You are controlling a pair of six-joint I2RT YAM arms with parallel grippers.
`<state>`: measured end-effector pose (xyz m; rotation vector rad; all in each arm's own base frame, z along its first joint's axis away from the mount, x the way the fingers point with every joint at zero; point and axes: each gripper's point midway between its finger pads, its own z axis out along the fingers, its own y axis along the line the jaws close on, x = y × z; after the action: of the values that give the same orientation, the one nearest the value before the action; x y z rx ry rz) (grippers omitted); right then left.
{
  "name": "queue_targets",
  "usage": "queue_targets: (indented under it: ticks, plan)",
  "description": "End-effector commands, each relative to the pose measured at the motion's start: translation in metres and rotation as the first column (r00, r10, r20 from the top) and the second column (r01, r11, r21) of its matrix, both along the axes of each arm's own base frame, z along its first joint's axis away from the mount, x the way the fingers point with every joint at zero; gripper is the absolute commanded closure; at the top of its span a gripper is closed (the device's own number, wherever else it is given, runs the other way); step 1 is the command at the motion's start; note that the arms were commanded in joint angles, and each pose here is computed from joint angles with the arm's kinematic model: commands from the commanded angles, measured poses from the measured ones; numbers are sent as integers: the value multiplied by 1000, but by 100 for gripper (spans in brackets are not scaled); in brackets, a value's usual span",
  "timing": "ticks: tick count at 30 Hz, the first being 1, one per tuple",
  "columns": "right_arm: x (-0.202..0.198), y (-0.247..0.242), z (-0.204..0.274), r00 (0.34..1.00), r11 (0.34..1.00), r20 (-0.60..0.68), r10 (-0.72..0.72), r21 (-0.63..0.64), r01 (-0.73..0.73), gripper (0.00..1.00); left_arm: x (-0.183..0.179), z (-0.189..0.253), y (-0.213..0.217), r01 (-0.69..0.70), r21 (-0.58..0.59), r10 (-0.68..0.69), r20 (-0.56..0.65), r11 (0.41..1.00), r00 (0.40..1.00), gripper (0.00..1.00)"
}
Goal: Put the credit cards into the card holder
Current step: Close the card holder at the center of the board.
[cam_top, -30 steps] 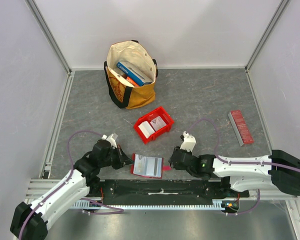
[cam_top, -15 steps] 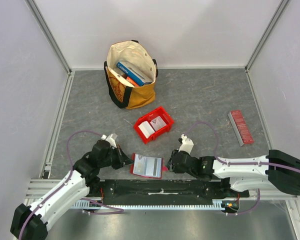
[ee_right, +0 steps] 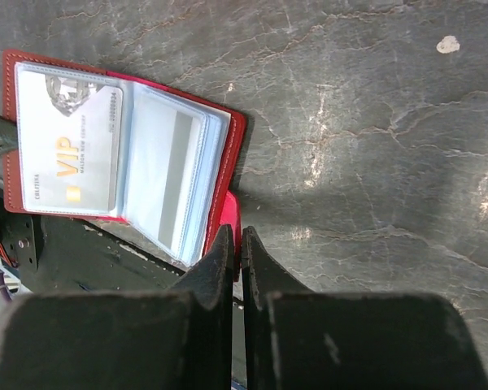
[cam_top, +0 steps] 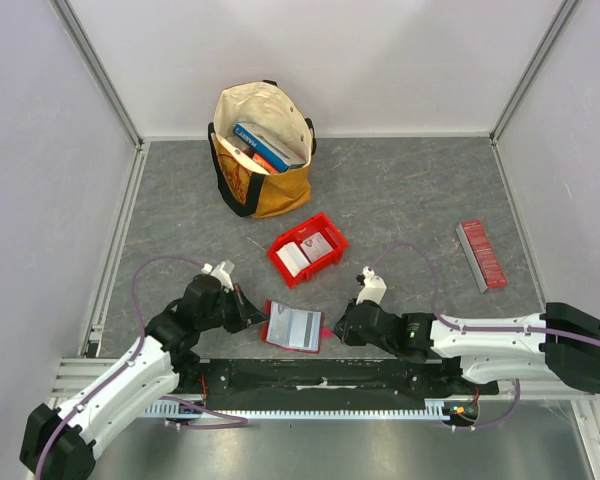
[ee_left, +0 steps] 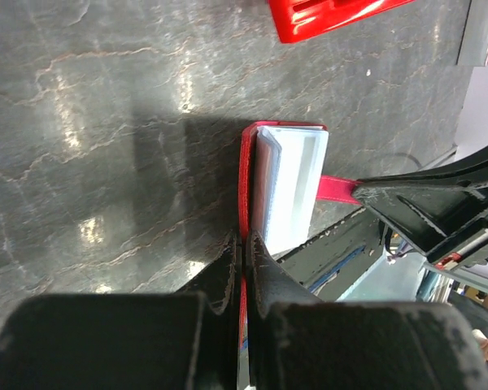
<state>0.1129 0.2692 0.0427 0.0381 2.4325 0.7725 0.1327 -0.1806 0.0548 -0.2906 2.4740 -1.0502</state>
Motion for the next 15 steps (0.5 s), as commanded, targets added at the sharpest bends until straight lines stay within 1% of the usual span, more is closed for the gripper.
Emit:
queue_targets:
  ticks: [1,2,3,7,11,13,15]
  plan:
    - [3,5,-1,1000,1000,27,13,10,-13,99,18,44,-18,74,-54,-66,135,996,989,98]
    - [2,4,-3,1000,1000,26,16,5,-16,99,18,50,-21,94,-64,-84,144,994,986,98]
    - [4,10,1,999,999,37,18,33,-19,100,19,56,-25,115,-76,-102,157,990,982,98]
    - [8,14,3,998,999,65,17,45,-20,100,17,61,-37,189,-91,-173,153,978,973,98]
    - [12,13,1,996,999,88,7,37,-10,100,11,66,-51,258,-116,-237,170,959,957,88]
    - [13,14,0,996,999,91,6,32,-9,100,11,65,-57,267,-104,-247,172,958,954,82]
    - [14,14,-1,996,999,91,0,32,-3,100,8,61,-63,283,-85,-266,166,955,950,79]
